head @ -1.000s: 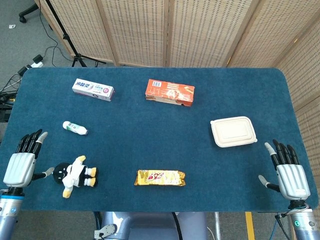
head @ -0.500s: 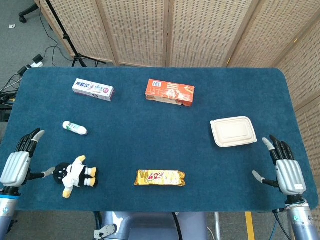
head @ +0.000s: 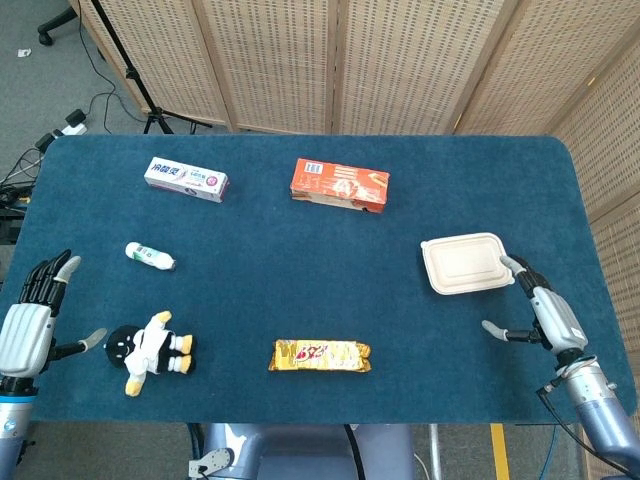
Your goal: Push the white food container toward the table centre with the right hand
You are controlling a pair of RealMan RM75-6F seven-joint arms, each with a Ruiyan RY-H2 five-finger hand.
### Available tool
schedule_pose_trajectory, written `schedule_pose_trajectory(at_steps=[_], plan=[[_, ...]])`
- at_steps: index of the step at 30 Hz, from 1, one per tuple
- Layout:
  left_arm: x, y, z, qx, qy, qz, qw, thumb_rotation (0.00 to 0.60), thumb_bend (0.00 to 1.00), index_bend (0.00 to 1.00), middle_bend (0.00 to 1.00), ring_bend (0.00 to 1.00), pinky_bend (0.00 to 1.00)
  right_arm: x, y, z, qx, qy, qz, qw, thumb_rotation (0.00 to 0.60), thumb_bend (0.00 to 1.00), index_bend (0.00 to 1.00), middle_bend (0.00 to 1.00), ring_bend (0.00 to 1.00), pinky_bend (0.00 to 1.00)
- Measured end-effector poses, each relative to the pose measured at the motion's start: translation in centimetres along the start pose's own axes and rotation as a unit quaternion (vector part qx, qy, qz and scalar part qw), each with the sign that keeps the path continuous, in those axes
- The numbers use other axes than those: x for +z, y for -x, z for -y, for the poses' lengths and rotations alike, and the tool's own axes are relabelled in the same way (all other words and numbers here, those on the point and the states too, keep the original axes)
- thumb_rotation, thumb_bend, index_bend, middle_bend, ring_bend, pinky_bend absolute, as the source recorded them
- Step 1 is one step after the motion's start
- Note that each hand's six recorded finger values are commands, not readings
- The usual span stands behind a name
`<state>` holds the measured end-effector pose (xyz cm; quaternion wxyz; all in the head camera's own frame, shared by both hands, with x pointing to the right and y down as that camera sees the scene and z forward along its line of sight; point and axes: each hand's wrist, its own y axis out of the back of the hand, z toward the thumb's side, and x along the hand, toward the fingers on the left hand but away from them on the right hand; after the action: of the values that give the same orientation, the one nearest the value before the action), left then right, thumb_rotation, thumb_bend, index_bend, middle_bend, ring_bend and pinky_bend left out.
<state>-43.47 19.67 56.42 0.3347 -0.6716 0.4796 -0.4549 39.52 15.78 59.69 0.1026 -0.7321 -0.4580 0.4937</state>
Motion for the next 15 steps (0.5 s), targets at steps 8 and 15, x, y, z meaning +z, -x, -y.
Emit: schedule_pose_trajectory(at_steps=[8, 15], plan=[[0.1, 0.1, -0.2, 0.003, 0.002, 0.004, 1.0, 0.6, 0.1, 0.0, 0.0, 0.0, 0.03, -0.7, 3.6, -1.4, 0.035, 0.02, 0.055, 0.9977, 0.6, 0.26, 0.02, 0.0, 0.0, 0.04], [0.1, 0.1, -0.3, 0.004, 0.001, 0.004, 1.0, 0.6, 0.1, 0.0, 0.0, 0.0, 0.03, -1.8, 6.2, -1.5, 0.051, 0.009, 0.085, 0.995, 0.6, 0.26, 0.02, 0.0, 0.0, 0.04]])
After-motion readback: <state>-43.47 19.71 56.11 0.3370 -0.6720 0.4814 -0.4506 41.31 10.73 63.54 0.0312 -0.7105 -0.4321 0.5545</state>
